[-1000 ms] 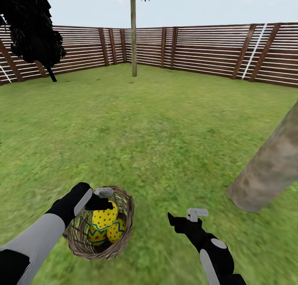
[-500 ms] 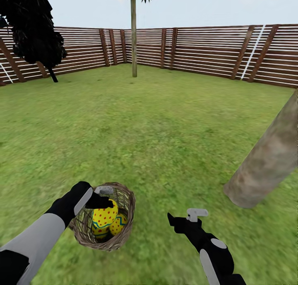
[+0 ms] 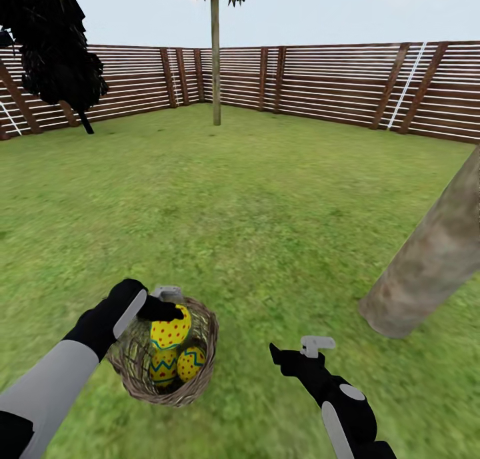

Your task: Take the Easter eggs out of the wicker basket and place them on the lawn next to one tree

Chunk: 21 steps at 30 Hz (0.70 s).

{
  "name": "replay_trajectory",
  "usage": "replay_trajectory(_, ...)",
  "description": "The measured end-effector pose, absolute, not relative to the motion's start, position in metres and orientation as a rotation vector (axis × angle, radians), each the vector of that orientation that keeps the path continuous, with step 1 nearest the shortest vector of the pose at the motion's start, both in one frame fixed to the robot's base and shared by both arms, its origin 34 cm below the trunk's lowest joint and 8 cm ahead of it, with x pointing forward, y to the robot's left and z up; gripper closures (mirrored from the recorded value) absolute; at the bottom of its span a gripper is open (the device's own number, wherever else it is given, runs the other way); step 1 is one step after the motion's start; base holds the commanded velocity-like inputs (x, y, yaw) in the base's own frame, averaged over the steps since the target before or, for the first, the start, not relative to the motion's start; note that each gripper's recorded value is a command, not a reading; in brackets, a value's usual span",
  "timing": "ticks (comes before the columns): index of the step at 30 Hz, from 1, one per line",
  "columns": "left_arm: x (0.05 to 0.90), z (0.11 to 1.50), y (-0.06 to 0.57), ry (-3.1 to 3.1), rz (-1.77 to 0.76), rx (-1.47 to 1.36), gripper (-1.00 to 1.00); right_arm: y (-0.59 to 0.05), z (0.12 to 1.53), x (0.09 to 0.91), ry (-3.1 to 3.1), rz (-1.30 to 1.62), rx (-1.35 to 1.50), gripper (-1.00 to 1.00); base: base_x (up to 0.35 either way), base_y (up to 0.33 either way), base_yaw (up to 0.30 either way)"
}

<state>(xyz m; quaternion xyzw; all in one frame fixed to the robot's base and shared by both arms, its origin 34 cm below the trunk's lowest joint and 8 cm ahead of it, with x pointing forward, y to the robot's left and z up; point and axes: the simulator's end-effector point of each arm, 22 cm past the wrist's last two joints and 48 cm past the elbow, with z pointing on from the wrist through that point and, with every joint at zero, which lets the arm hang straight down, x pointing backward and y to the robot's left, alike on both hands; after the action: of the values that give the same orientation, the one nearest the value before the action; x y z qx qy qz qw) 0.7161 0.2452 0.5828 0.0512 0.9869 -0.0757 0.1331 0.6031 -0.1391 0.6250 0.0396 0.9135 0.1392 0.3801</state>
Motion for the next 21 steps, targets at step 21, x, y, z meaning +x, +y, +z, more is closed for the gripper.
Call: replay_trajectory(21,0.773,0.721,0.229,2.572,-0.215,0.278,1.0,-0.14,0.663,0.608,2.324,0.354,0.102,-1.0,0.0,0.0,-0.097)
